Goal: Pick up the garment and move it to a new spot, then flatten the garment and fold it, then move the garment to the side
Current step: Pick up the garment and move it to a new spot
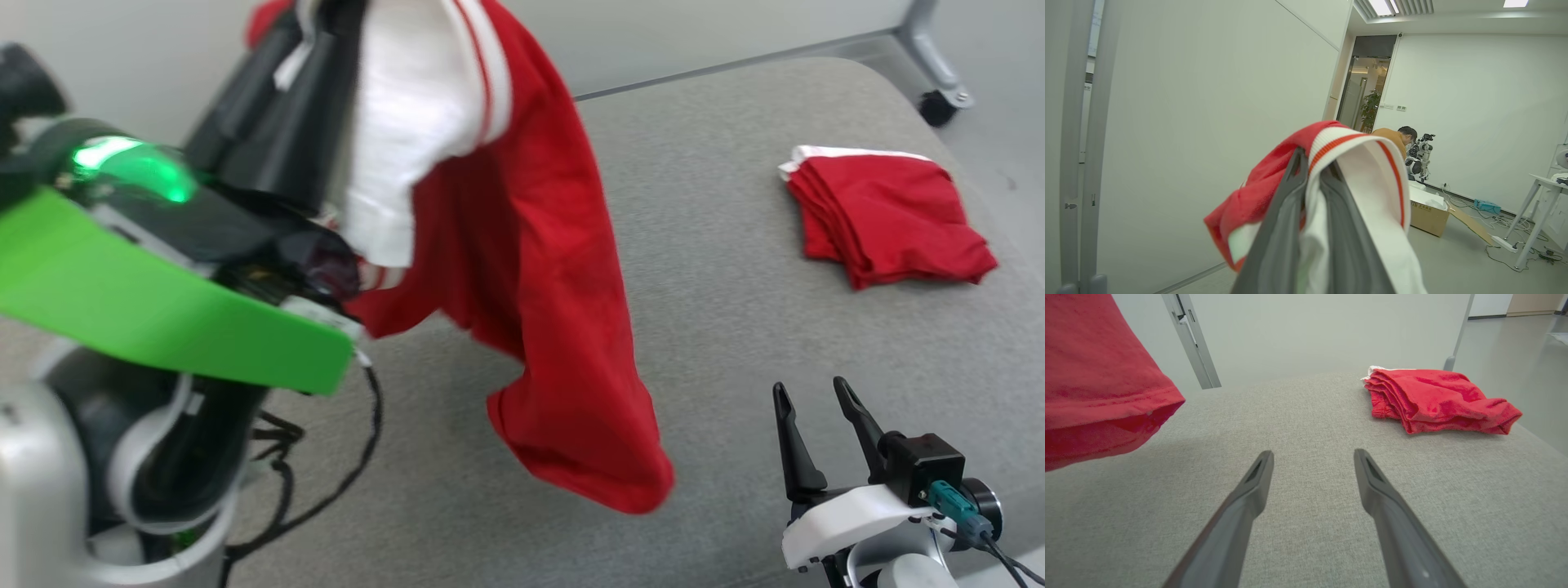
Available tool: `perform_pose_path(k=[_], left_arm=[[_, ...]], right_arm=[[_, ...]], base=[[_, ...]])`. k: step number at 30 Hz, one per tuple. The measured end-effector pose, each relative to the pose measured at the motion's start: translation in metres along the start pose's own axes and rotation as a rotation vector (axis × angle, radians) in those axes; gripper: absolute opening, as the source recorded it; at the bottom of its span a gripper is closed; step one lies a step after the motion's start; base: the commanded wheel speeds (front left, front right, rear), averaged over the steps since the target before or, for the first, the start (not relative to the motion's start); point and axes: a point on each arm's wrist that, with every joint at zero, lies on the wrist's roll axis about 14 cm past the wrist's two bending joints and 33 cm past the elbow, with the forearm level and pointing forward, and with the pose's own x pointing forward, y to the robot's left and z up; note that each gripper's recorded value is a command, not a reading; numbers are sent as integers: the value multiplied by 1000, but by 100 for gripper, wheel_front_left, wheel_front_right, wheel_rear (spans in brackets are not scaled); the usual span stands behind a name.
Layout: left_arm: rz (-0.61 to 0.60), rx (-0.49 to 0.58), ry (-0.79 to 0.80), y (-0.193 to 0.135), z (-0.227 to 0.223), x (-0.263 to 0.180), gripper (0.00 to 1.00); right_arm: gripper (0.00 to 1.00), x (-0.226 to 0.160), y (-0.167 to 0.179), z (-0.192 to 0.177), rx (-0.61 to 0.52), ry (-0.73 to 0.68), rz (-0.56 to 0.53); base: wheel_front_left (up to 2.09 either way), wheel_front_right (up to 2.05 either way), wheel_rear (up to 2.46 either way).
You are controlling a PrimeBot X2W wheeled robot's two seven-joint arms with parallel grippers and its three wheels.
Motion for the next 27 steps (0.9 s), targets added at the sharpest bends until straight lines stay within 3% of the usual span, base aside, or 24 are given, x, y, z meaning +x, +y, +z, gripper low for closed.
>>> perform_pose_path(k=[6, 11, 14, 19, 25, 26, 27], left_arm=[[-181, -195, 124, -51, -61, 21, 0], [-176, -288, 238, -48, -117, 36, 0], [-68, -265, 287, -9, -146, 42, 0], [207, -140, 389, 97, -191, 30, 0], [512, -61, 365, 203, -207, 1, 0], [547, -29, 369, 217, -210, -7, 15], [582, -11, 372, 228, -212, -14, 49]], right_arm=[[100, -22, -33, 6, 7, -20, -110], [100, -38, -56, 8, 28, -29, -194], [100, -48, -68, 8, 33, -28, -242], [100, -52, -77, 2, 31, 0, -277], [100, -44, -77, -6, 22, 34, -277], [100, -42, -77, -7, 20, 39, -274], [100, -40, -76, -8, 19, 41, -270]], base=[[0, 0, 0], [0, 0, 0], [0, 0, 0], [0, 0, 0], [0, 0, 0], [0, 0, 0], [0, 0, 0]])
